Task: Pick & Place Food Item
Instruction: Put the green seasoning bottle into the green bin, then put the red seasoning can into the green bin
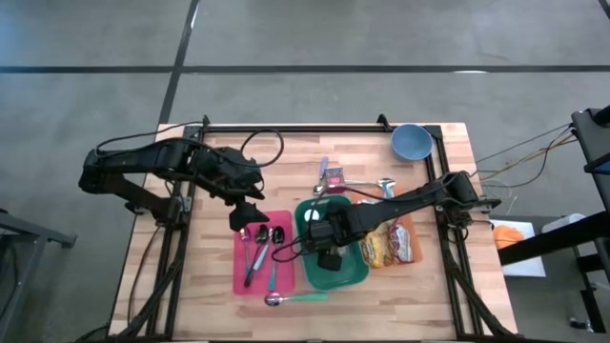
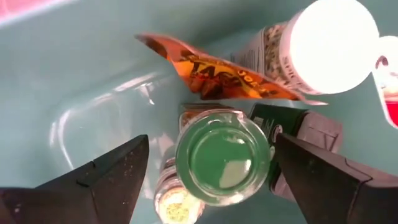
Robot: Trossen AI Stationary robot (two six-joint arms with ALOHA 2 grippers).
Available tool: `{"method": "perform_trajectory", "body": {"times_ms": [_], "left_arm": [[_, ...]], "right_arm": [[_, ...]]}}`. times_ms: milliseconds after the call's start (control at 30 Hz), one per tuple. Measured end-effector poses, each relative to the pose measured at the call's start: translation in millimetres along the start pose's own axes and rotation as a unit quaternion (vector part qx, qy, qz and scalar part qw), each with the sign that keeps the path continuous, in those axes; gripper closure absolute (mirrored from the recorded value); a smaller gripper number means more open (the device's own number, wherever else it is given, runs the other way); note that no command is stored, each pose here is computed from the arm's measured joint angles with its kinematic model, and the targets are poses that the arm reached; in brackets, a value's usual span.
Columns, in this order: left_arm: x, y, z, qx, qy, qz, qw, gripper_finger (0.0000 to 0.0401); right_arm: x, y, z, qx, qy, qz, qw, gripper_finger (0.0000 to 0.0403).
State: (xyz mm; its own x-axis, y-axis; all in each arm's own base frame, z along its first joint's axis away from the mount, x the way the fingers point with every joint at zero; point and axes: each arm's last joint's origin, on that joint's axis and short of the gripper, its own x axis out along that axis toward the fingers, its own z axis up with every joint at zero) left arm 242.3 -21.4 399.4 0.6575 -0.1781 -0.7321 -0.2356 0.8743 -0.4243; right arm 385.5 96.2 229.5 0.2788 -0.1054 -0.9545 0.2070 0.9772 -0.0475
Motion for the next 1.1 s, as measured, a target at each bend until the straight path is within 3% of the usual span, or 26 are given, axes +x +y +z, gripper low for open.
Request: {"method": "perform_trajectory", "body": {"times_ms": [233,467,600,800,867,1100], "left_arm": [[-1.6,1.2,-2.4,-0.002,0.009,0.005,1.0,0.0028],[-12.3,4.3,-10.7,0.0,0.025,0.015,1.0,0.0028],[-17.4,5.2,-12.8,0.005,0.021,0.019,1.0,0.0028],[-17.8,5.5,-13.7,0.028,0.023,0.023,0.999,0.0028],[-17.7,5.6,-13.7,0.031,0.024,0.023,0.999,0.0028],[-17.7,6.3,-14.7,0.041,0.029,0.028,0.998,0.0028]], "right_arm": [[-32.7,3.3,7.7,0.005,-0.009,0.006,1.0,0.0056],[-89.1,-3.6,17.0,0.108,-0.05,0.015,0.993,0.0056],[-121.8,-12.9,21.6,0.215,-0.097,-0.027,0.971,0.0056],[-146.0,-51.0,29.3,0.404,-0.11,-0.05,0.907,0.0056],[-144.0,-66.9,31.9,0.426,-0.094,-0.056,0.898,0.0056],[-129.0,-111.5,46.8,0.429,-0.097,-0.077,0.895,0.0056]]}}
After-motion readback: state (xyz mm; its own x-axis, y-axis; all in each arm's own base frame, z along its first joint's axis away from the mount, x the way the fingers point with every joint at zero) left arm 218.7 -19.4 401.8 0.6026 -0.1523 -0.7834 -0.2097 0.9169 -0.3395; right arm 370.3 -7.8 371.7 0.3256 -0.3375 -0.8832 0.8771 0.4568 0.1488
